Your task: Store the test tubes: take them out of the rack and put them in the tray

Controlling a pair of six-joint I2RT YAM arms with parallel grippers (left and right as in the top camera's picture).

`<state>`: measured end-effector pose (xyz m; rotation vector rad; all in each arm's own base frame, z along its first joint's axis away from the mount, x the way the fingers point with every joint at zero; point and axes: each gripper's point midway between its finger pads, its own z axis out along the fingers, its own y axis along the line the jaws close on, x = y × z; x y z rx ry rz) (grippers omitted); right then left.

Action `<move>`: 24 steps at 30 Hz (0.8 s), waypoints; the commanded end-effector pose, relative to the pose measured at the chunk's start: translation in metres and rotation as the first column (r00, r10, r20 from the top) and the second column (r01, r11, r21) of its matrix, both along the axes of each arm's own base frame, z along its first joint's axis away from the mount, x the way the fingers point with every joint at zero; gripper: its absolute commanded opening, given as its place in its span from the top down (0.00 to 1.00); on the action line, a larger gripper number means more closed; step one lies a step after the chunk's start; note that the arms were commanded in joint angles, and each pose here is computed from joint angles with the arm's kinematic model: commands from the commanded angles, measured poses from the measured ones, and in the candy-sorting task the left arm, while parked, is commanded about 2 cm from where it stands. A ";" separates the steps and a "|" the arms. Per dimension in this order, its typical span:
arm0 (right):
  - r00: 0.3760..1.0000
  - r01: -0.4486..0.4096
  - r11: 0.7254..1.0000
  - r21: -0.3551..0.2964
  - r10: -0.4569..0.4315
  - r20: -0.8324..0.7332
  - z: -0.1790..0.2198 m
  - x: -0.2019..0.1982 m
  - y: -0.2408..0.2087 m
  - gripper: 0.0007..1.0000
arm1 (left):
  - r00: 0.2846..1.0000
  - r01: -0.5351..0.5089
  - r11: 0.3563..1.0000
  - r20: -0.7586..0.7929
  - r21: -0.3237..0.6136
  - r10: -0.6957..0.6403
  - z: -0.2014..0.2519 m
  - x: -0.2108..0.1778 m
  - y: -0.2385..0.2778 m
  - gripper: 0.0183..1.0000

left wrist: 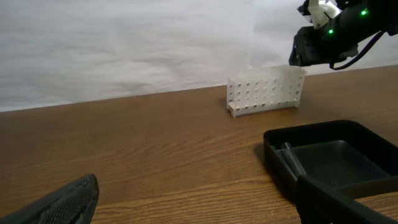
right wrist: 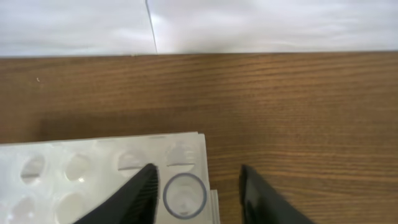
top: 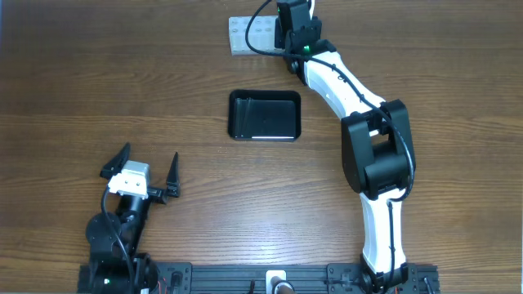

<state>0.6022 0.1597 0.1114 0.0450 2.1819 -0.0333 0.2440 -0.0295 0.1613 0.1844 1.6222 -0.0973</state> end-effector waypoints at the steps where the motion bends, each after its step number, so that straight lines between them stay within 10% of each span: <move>1: 0.999 0.022 1.000 0.003 -0.023 0.027 0.008 0.006 -0.005 0.68 | 1.000 0.009 1.000 0.004 0.009 -0.009 -0.001 0.000 -0.001 0.00; 24: 0.997 0.002 1.000 0.020 -0.004 0.074 0.037 0.011 0.009 0.88 | 1.000 0.009 1.000 0.004 0.009 -0.009 -0.001 0.000 -0.001 0.00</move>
